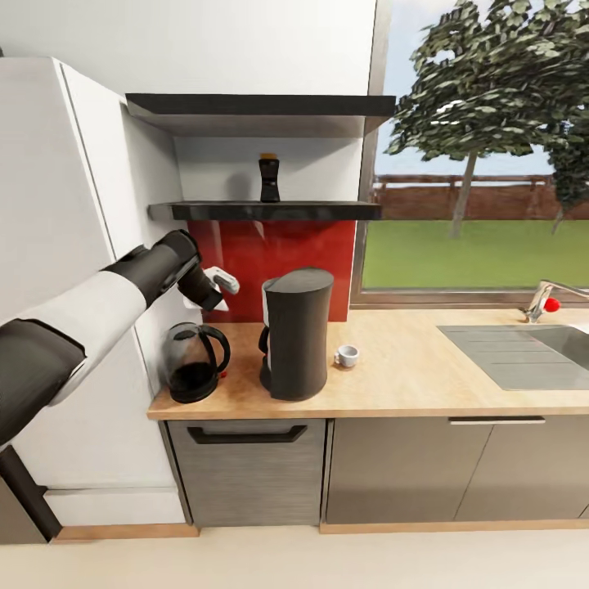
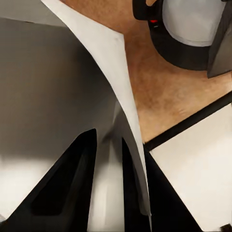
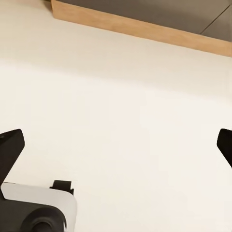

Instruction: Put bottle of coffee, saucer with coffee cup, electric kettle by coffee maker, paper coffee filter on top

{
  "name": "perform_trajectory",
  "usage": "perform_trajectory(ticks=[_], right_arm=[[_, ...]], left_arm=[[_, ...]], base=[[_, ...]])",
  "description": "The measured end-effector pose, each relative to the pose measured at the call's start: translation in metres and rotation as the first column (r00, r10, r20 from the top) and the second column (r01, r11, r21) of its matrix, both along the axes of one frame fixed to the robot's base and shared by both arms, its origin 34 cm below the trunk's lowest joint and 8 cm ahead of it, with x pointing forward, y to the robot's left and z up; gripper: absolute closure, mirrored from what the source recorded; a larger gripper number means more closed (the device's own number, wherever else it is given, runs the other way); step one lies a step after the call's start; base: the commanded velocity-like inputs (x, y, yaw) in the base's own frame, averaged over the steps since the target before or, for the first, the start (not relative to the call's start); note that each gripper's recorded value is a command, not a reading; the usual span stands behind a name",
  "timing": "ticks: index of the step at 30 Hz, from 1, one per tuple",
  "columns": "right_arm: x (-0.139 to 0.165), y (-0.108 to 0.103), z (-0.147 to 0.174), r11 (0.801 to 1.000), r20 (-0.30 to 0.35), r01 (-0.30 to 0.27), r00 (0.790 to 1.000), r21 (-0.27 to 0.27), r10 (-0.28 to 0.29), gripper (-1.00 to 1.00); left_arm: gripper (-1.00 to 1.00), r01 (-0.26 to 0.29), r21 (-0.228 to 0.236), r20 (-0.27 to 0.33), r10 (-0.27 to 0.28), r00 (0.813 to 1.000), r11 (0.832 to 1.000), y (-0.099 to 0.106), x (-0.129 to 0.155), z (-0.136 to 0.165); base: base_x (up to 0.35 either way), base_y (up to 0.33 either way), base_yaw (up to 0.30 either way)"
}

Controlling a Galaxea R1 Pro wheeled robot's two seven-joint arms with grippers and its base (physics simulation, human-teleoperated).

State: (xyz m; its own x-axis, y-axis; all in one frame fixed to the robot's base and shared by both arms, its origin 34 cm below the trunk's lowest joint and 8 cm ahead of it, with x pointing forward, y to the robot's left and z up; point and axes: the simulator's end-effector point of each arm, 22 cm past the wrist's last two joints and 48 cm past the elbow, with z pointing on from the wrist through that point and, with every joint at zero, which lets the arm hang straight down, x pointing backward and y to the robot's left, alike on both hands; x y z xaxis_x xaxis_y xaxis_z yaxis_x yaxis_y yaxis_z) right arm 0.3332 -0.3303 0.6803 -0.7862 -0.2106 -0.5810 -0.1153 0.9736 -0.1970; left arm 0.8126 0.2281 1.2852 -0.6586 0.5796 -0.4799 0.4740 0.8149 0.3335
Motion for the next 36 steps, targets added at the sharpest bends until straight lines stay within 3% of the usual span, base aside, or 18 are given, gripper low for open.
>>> perform_trajectory(ticks=[2,6,13,19,23,28,36], right_arm=[[0.000,-0.001,0.000,1.000,-0.001,0.001,1.000,-0.002,-0.001,-1.00],[-0.001,-0.002,0.000,1.000,-0.002,0.002,1.000,-0.003,-0.002,-1.00],[-0.001,-0.002,0.000,1.000,-0.003,0.002,1.000,-0.004,-0.002,-1.00],[-0.001,-0.002,0.000,1.000,-0.003,0.003,1.000,-0.005,-0.003,-1.00],[-0.001,-0.002,-0.001,1.000,-0.003,0.003,1.000,-0.004,-0.003,-1.00],[-0.002,-0.001,-0.001,1.000,-0.004,0.003,1.000,-0.004,-0.003,-1.00],[-0.002,-0.002,-0.001,1.000,-0.005,0.003,1.000,-0.004,-0.003,-1.00]], left_arm=[[1.00,0.012,0.048,-0.008,-0.011,1.000,0.999,0.003,-0.002,0.000],[1.00,0.027,0.090,-0.023,-0.025,0.999,0.996,0.005,-0.005,0.000],[1.00,0.028,0.111,-0.034,-0.024,0.999,0.993,0.011,-0.007,0.001],[1.00,0.021,0.121,0.012,-0.022,1.000,0.992,0.013,-0.003,0.032],[1.00,-0.004,0.198,0.038,-0.003,0.999,0.980,0.027,0.000,0.046],[1.00,0.020,0.234,-0.021,-0.016,1.000,0.972,0.030,-0.010,0.044],[1.00,0.018,0.264,-0.025,-0.012,1.000,0.964,0.033,-0.012,0.047]], base=[[0.000,0.000,-0.132],[0.004,0.000,-0.247],[0.203,0.049,-0.235],[0.029,0.007,-0.024],[0.002,0.000,-0.001],[0.011,0.000,0.000],[0.231,0.094,-0.118]])
